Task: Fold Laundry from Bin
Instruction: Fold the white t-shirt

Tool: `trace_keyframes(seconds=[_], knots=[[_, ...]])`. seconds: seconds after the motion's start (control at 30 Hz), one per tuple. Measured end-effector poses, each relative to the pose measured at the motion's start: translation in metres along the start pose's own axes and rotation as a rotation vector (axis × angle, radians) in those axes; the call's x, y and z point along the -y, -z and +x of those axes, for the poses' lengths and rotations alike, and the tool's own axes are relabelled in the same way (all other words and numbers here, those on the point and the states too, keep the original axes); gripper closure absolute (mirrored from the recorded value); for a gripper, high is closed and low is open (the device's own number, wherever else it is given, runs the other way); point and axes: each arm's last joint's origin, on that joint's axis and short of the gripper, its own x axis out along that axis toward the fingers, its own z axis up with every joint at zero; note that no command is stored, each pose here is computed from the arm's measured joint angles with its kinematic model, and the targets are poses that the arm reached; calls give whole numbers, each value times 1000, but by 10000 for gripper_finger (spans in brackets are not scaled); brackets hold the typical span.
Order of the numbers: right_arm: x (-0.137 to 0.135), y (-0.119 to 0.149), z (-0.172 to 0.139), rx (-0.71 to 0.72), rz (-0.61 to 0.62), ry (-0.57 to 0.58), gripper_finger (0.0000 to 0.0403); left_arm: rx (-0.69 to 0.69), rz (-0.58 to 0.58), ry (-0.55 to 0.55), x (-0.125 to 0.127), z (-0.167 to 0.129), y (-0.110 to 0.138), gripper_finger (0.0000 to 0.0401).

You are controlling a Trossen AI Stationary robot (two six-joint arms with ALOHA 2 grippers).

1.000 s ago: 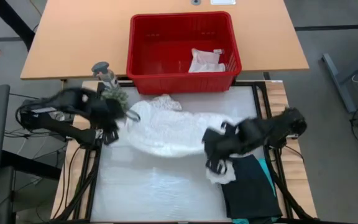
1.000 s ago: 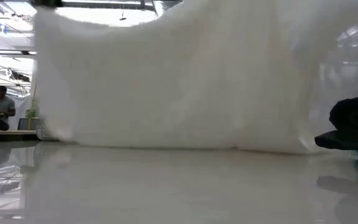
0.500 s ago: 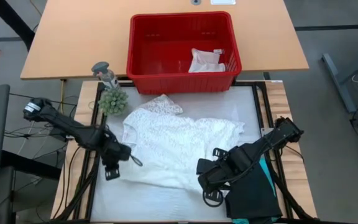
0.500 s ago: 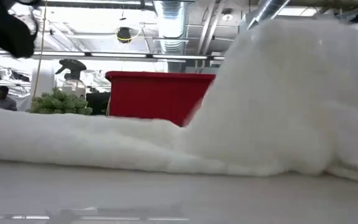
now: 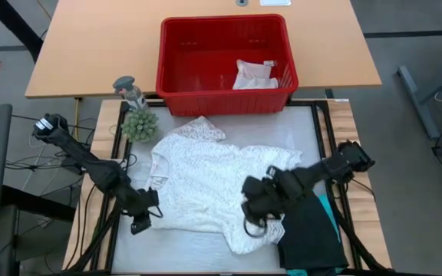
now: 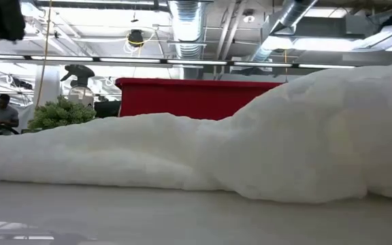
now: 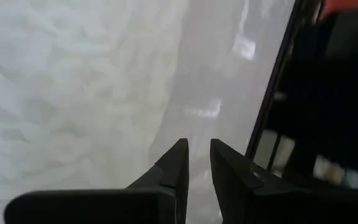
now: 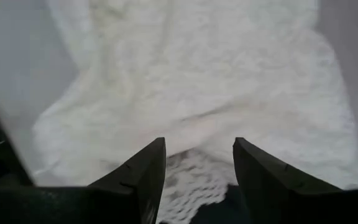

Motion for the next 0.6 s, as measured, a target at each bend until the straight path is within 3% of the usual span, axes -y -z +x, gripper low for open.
trace_keyframes(seconds=[0.2,0.33,0.47,0.6], knots=[[36,-19,15,-66,58,75,191,235,-21,151,-2,-47,-2,323],[64,-30,35,-113,212,153,191,597,-92,211,-14,-88,-5,285],[89,-34,62,-152,358,229,191,1069,-153,172,-24,-124,-12,244],[106,-33,84,-187,392,275,191,1191,-100,37,-30,-130,-24,231]])
